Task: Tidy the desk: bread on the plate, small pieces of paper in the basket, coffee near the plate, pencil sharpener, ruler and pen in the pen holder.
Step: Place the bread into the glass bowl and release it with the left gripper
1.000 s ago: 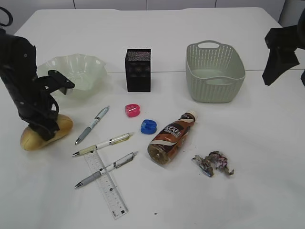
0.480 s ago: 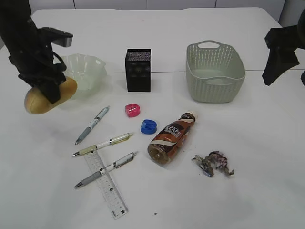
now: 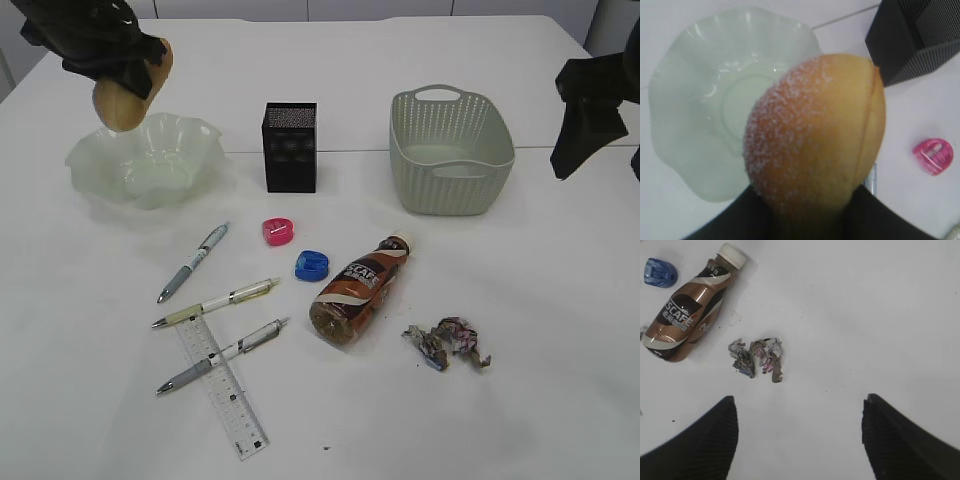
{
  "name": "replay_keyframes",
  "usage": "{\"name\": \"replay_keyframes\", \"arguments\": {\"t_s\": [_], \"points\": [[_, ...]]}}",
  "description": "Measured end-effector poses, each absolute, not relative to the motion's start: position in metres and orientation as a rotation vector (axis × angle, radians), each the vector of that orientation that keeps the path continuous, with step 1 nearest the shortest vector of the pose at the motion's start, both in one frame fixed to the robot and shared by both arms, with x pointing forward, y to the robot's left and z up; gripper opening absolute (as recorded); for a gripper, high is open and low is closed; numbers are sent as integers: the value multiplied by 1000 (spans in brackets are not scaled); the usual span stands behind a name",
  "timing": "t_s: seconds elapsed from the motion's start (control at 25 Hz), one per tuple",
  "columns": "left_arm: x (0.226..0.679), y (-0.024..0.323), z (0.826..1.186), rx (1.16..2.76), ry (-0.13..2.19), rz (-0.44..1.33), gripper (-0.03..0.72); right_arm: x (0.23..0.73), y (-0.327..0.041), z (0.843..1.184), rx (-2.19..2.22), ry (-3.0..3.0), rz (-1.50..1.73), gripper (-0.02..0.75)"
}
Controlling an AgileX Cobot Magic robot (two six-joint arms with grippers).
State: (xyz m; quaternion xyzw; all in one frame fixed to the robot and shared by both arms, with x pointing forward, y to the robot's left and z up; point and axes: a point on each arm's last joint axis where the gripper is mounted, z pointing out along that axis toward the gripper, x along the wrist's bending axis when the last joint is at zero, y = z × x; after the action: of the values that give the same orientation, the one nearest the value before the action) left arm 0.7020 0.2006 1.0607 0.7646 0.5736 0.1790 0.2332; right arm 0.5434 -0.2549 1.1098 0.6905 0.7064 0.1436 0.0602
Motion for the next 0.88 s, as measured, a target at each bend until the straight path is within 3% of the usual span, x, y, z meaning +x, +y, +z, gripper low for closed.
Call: {"name": "replay_keyframes", "arguments": {"t_s": [0.6, 0.88], "points": [[759, 239, 966, 1987, 1633, 638, 200, 543, -251, 1110, 2116, 2148, 478, 564], [765, 239, 936, 1979, 1654, 608, 320, 543, -250, 1110, 2134, 2141, 490, 564]]}}
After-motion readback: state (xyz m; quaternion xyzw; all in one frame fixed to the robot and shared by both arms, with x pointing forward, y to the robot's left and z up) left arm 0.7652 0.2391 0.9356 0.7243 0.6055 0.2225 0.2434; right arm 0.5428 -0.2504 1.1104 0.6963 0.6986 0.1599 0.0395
